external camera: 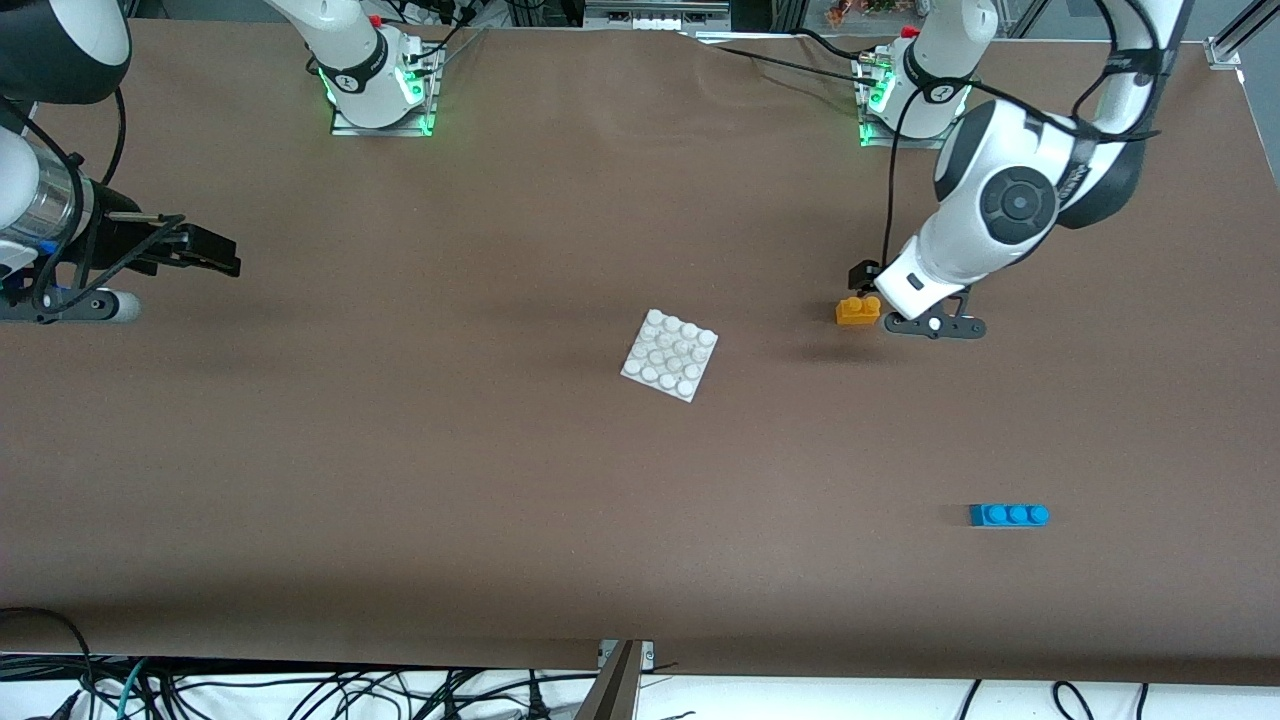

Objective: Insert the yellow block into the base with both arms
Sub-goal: 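Lower the left gripper onto the yellow block while the right gripper retracts, then grasp and lift the yellow block with the left gripper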

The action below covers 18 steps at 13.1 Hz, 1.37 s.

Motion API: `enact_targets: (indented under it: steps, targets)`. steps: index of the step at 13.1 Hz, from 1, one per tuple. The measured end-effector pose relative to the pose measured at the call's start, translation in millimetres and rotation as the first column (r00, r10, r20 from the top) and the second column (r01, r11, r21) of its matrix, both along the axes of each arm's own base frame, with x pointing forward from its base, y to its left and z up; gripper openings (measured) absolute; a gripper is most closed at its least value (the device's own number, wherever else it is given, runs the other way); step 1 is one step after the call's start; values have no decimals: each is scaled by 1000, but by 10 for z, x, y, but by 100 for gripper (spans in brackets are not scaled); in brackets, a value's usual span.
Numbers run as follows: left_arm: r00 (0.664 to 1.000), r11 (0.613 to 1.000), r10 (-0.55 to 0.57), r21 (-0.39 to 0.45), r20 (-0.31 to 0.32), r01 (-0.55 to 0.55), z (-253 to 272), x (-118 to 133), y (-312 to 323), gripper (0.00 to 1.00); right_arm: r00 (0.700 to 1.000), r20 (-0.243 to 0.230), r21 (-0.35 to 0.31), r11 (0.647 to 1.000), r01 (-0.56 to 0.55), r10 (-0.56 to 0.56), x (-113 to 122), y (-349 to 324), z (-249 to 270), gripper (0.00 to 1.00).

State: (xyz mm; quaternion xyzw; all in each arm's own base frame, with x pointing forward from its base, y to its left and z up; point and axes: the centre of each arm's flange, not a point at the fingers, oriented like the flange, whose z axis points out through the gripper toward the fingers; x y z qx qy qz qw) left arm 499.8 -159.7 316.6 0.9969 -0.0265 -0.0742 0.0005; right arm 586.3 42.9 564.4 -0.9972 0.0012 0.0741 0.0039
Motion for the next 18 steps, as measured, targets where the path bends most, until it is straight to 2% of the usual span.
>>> enact_targets:
  steps: [2, 5, 7, 10, 12, 15, 18]
  targets:
    - [1000, 1000, 5, -5, 17, -5, -257, -145, 55, 100, 1000, 11, 3, 1000, -6, 5, -83, 36, -3, 100]
    - [999, 1000, 10, -11, 41, -10, -381, -217, 77, 100, 1000, 27, 2, 1000, 3, -3, -170, 38, 89, 100]
    - [998, 999, 32, -5, 54, -32, -504, -249, 84, 100, 1000, 27, -11, 1000, 11, -11, -163, -2, 70, 100]
    - [997, 997, 45, 64, 67, -49, -740, -273, 71, 100, 999, 22, -18, 999, 31, -31, -137, -67, 19, 100]
    - [996, 996, 58, 56, 73, -62, -903, -278, 28, 100, 999, 25, -22, 999, 33, -32, -122, -82, 4, 100]
    - [996, 997, 61, 42, 57, -64, -1101, -299, 8, 100, 998, 56, -26, 999, 41, -39, -106, -124, 146, 100]
    - [997, 997, 58, 42, 40, -60, -1188, -336, -7, 100, 995, 68, -29, 996, 79, -77, -138, -335, 382, 100]
